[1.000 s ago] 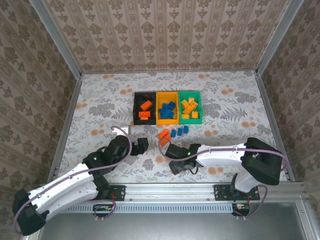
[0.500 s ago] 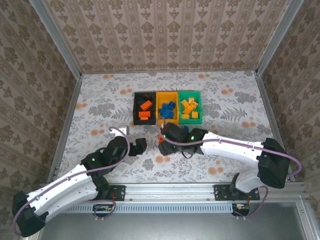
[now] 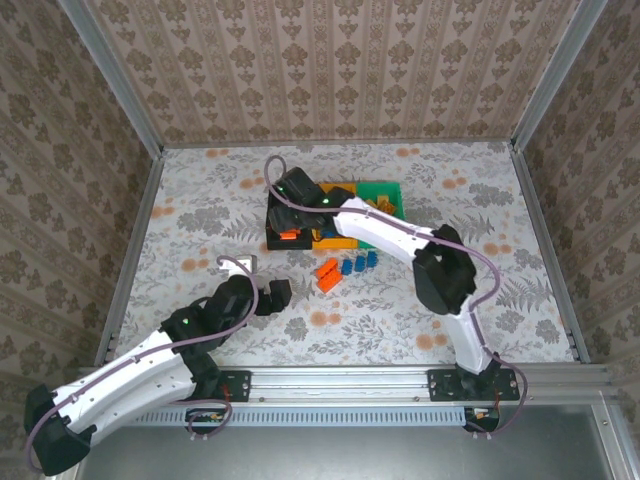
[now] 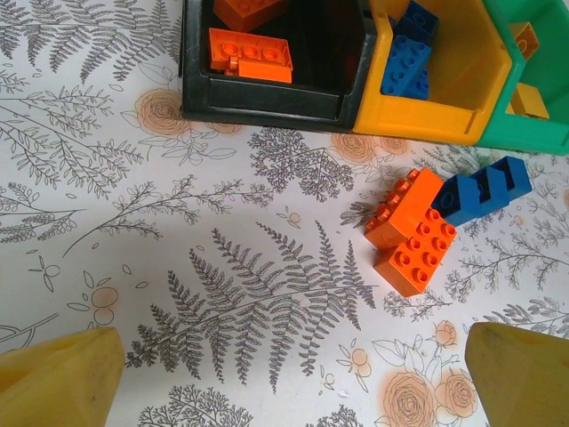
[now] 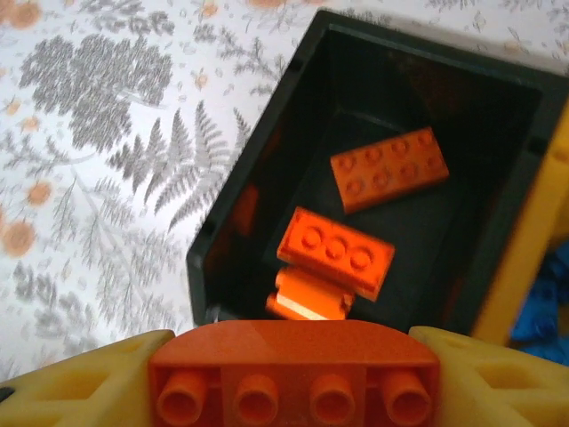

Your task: Sort the legos into containers by color

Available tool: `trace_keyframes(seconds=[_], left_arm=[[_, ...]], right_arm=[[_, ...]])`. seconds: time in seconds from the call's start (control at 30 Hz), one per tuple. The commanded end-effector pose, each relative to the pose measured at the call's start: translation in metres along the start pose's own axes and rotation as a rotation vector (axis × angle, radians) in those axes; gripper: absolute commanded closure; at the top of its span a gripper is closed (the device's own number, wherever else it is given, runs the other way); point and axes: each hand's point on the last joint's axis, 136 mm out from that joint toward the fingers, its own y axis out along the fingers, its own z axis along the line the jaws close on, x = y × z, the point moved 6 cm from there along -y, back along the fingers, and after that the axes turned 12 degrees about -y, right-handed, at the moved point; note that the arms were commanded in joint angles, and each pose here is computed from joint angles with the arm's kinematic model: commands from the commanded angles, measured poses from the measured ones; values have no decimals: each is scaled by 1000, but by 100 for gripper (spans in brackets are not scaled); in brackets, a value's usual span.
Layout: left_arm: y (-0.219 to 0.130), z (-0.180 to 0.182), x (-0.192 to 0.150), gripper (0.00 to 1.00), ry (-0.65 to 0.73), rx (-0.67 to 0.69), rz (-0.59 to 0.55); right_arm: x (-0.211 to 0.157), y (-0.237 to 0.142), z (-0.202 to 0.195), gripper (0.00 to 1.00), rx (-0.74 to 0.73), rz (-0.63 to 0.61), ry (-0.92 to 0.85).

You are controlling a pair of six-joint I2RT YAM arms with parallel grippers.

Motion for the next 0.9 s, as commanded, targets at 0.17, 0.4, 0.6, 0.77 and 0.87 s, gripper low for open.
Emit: trace_keyframes(seconds=[0.17,0.4,0.6,0.77,0.87], left_arm=[[1,8,-7,0,-19,23,22],[1,6,-6,0,-9,15,23],[8,-11,-3,0,57,-27,48],[31,-34,-2,2,161,-13,120],[54,-53,-3,9,237,-20,198]], right_arm=[[20,39,-9,26,-52,27,5],[40,25,-7,13,-35,-41,8],[48,-26,-12,12,-21,-158,38],[21,-72,-22,12,-14,-209,71],[-7,-99,-31,12,-29,-218,83]])
